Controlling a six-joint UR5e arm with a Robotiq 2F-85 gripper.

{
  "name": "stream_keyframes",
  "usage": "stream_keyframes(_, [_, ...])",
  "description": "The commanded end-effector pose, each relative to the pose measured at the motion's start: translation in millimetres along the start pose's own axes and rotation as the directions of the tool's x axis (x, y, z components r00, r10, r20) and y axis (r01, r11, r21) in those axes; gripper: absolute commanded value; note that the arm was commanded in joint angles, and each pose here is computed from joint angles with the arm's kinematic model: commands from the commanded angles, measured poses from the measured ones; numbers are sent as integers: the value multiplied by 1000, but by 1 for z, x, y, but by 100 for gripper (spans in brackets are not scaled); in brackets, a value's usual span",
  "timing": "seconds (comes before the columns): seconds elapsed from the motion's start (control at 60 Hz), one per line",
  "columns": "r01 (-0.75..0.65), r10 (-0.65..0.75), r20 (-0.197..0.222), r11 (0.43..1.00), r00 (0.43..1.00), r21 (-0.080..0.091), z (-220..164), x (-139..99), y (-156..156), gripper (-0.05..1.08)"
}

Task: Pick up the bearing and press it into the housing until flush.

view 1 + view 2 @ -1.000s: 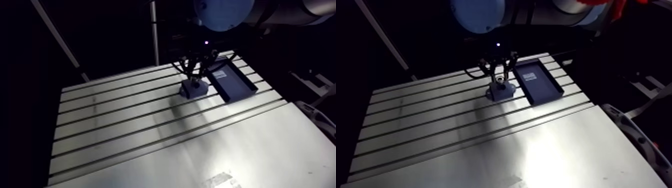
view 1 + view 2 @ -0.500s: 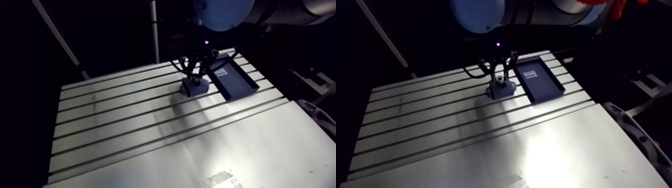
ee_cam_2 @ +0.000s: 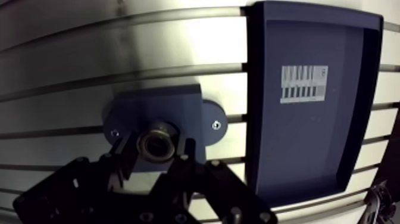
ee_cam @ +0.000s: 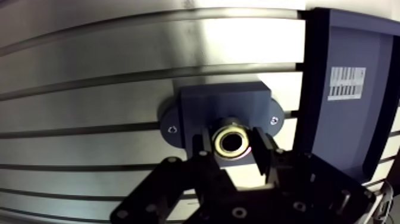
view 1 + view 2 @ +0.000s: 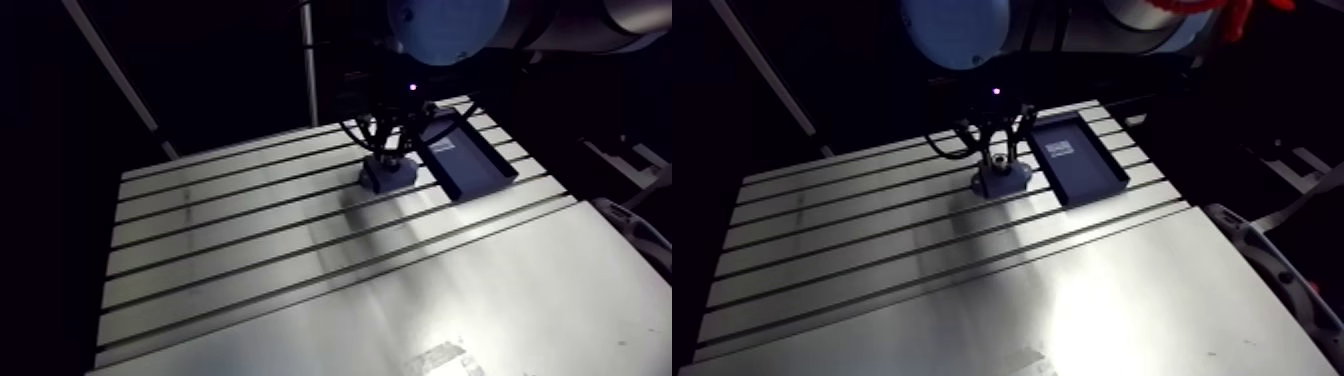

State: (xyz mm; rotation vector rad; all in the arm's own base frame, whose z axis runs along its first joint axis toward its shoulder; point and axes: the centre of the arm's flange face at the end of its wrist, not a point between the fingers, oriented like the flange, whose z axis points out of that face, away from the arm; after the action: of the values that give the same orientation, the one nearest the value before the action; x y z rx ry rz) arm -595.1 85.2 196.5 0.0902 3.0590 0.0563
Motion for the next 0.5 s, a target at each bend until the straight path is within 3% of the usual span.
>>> stream_keyframes(0.017, [-1, 1, 2, 1000, 1000, 1, 1, -1, 0, 69])
stream_keyframes(0.5, [-5, 5, 15, 1000, 1000, 5, 9, 0, 3, 69])
